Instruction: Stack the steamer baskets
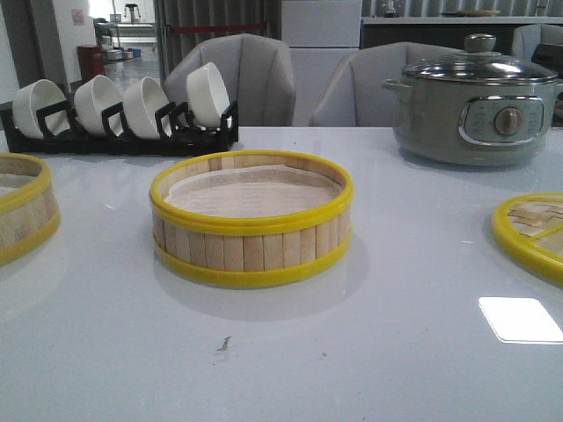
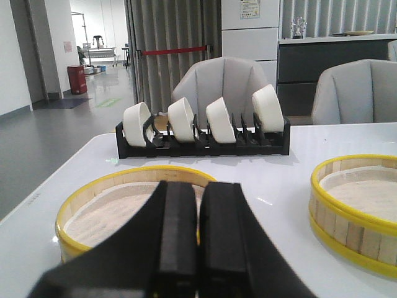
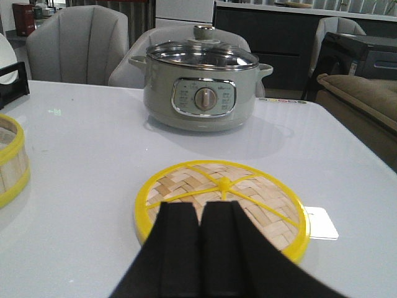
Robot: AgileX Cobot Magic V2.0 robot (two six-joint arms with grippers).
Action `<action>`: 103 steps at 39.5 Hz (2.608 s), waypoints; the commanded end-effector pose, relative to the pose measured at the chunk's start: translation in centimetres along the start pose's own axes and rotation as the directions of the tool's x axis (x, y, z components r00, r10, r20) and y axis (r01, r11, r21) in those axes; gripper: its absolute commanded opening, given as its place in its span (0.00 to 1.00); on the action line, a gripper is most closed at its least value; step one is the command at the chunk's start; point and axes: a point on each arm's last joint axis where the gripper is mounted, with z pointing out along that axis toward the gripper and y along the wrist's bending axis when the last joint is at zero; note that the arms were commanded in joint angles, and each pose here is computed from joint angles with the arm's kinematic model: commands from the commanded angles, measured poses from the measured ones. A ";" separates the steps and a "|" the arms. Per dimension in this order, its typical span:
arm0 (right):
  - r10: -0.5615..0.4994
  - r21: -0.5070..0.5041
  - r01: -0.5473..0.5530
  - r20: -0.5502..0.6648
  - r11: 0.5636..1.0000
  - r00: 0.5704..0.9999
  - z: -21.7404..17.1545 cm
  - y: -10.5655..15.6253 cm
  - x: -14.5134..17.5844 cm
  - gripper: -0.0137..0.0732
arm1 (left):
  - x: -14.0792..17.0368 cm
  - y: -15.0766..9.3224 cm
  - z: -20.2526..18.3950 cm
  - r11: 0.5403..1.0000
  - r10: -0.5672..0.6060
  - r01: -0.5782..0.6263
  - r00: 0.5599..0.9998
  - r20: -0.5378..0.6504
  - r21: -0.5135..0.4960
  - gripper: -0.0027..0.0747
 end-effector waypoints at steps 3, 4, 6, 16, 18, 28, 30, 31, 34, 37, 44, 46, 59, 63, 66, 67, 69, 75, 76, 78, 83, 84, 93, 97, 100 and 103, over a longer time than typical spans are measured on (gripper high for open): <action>-0.010 0.005 0.010 0.124 1.000 0.992 -0.3 0.0 -1.4 0.22 | -5.1 0.0 0.5 0.999 -0.036 0.035 0.999 0.030 0.005 0.15; -0.010 0.005 0.010 0.124 1.000 0.992 -0.3 0.0 -1.4 0.22 | -6.2 0.0 0.8 1.000 -0.021 0.021 1.000 0.007 -0.001 0.15; -0.010 0.005 0.010 0.124 1.000 0.992 -0.3 0.0 -1.4 0.22 | -8.4 0.1 1.4 1.000 0.008 -0.009 0.999 -0.032 -0.012 0.15; -0.010 0.005 0.010 0.124 1.000 0.992 -0.3 0.0 -1.4 0.22 | -20.5 1.0 5.5 0.992 0.070 -0.091 0.976 -0.206 -0.091 0.15; -0.010 0.005 0.010 0.124 1.000 0.992 -0.3 0.0 -1.4 0.22 | -22.0 1.1 6.4 0.990 0.071 -0.097 0.971 -0.228 -0.102 0.15; -0.010 0.005 0.010 0.124 1.000 0.992 -0.3 0.0 -1.4 0.22 | -23.8 1.3 9.7 0.987 0.055 -0.104 0.932 -0.357 -0.119 0.15; -0.010 0.005 0.010 0.124 1.000 0.992 -0.3 0.0 -1.4 0.22 | -23.6 1.3 9.9 0.987 0.053 -0.105 0.925 -0.376 -0.120 0.15; -0.010 0.005 0.010 0.124 1.000 0.992 -0.3 0.0 -1.4 0.22 | -23.5 1.3 9.9 0.987 0.052 -0.106 0.921 -0.385 -0.120 0.15; -0.010 0.005 0.010 0.124 1.000 0.992 -0.3 0.0 -1.4 0.22 | -23.3 1.3 10.2 0.988 0.050 -0.105 0.916 -0.397 -0.117 0.15; -0.010 0.005 0.010 0.124 1.000 0.992 -0.3 0.0 -1.4 0.22 | -23.3 1.3 10.2 0.988 0.050 -0.105 0.915 -0.400 -0.115 0.15; -0.010 0.005 0.010 0.124 1.000 0.992 -0.3 0.0 -1.4 0.22 | -23.5 1.3 10.3 0.988 0.053 -0.103 0.925 -0.376 -0.112 0.15; -0.010 0.005 0.010 0.124 1.000 0.992 -0.3 0.0 -1.4 0.22 | -23.6 1.3 10.4 0.988 0.059 -0.106 0.931 -0.361 -0.112 0.15; -0.010 0.005 0.010 0.124 1.000 0.992 -0.3 0.0 -1.4 0.22 | -23.8 1.3 10.4 0.986 0.073 -0.119 0.937 -0.340 -0.115 0.15; -0.010 0.005 0.010 0.124 1.000 0.992 -0.3 0.0 -1.4 0.22 | -23.8 1.3 10.4 0.987 0.071 -0.117 0.936 -0.345 -0.115 0.15; -0.010 0.005 0.010 0.124 1.000 0.992 -0.3 0.0 -1.4 0.22 | -23.7 1.3 10.4 0.986 0.069 -0.117 0.932 -0.357 -0.116 0.15; -0.010 0.005 0.010 0.124 1.000 0.992 -0.3 0.0 -1.4 0.22 | -23.6 1.3 10.4 0.986 0.068 -0.118 0.930 -0.361 -0.116 0.15; -0.010 0.005 0.010 0.124 1.000 0.992 -0.3 0.0 -1.4 0.22 | -23.6 1.3 10.3 0.986 0.067 -0.118 0.927 -0.368 -0.117 0.15; -0.010 0.005 0.010 0.124 1.000 0.992 -0.3 0.0 -1.4 0.22 | -23.4 1.4 10.3 0.986 0.065 -0.118 0.922 -0.381 -0.119 0.15; -0.010 0.005 0.010 0.124 1.000 0.992 -0.3 0.0 -1.4 0.22 | -23.4 1.4 10.3 0.986 0.064 -0.119 0.921 -0.384 -0.119 0.15; -0.010 0.005 0.010 0.124 1.000 0.992 -0.3 0.0 -1.4 0.22 | -23.4 1.4 10.2 0.986 0.062 -0.117 0.918 -0.391 -0.119 0.15; -0.071 0.017 0.069 0.143 0.997 0.987 -0.3 0.0 -1.6 0.22 | -23.2 1.4 10.2 0.986 0.056 -0.114 0.911 -0.409 -0.120 0.15; -0.071 0.018 0.069 0.159 0.997 0.985 -0.3 0.0 -1.7 0.22 | -23.2 1.3 10.2 0.987 0.052 -0.109 0.910 -0.411 -0.118 0.15; 0.099 -0.016 -0.099 0.272 0.995 0.957 -0.8 -0.1 -4.1 0.22 | -22.9 1.3 10.1 0.988 0.039 -0.099 0.900 -0.434 -0.117 0.15; 0.095 -0.010 -0.095 0.198 0.995 0.976 -1.0 -0.2 -6.3 0.22 | -22.9 1.3 10.0 0.988 0.037 -0.099 0.896 -0.443 -0.117 0.15; 0.137 -0.021 -0.135 0.139 0.991 0.981 -0.8 -0.1 -8.7 0.22 | -22.9 1.3 10.0 0.988 0.037 -0.099 0.896 -0.443 -0.117 0.15; 0.186 -0.046 -0.183 0.098 0.982 0.978 0.2 0.0 -10.9 0.22 | -22.9 1.3 10.0 0.989 0.032 -0.092 0.897 -0.441 -0.115 0.15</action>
